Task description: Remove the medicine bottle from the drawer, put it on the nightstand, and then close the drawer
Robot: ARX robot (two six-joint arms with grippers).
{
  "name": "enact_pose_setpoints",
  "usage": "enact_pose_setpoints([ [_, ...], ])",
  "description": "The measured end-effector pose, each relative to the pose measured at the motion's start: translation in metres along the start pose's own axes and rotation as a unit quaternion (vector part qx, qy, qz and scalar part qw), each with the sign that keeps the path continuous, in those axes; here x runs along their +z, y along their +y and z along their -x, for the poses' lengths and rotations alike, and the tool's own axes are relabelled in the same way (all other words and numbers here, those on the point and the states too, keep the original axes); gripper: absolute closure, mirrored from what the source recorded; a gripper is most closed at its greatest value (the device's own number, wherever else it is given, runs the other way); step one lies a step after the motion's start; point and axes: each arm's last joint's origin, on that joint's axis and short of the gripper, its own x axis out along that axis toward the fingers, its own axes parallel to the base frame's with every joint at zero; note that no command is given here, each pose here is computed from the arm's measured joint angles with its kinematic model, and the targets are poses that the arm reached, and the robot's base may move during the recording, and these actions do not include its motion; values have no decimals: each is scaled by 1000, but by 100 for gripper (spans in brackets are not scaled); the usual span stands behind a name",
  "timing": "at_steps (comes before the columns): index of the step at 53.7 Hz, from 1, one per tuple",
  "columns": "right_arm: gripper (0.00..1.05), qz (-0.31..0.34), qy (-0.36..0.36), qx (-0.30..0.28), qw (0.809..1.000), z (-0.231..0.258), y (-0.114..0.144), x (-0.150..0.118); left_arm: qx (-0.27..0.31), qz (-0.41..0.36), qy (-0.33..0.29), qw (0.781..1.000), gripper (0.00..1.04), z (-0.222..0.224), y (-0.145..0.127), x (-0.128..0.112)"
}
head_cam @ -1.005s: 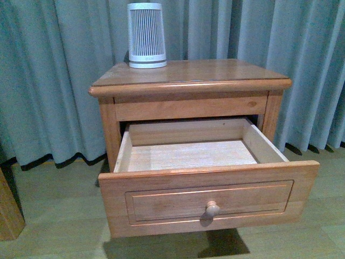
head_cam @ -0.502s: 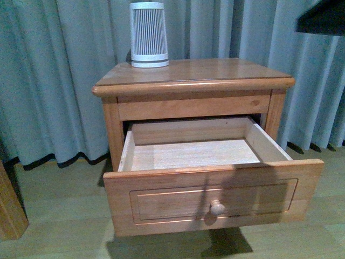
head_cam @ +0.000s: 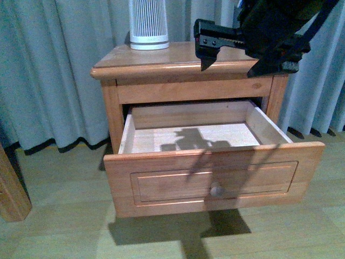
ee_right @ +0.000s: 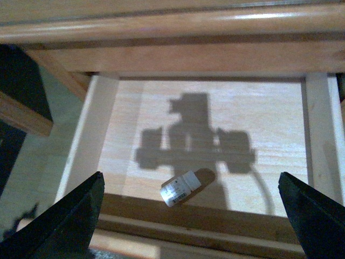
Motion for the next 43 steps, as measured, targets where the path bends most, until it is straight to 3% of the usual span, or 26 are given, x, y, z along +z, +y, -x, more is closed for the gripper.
enact_pose_setpoints([
  [12,7,-26,58,-13,998,-46,19,-4,0,-1,0,1000,5,0,0,0],
  [21,7,-29,93,-25,995,-69,37,-12,0,-1,0,1000,6,0,0,0],
  [43,7,-58,161,-53,984,-118,29,-47,0,-1,0,1000,6,0,0,0],
])
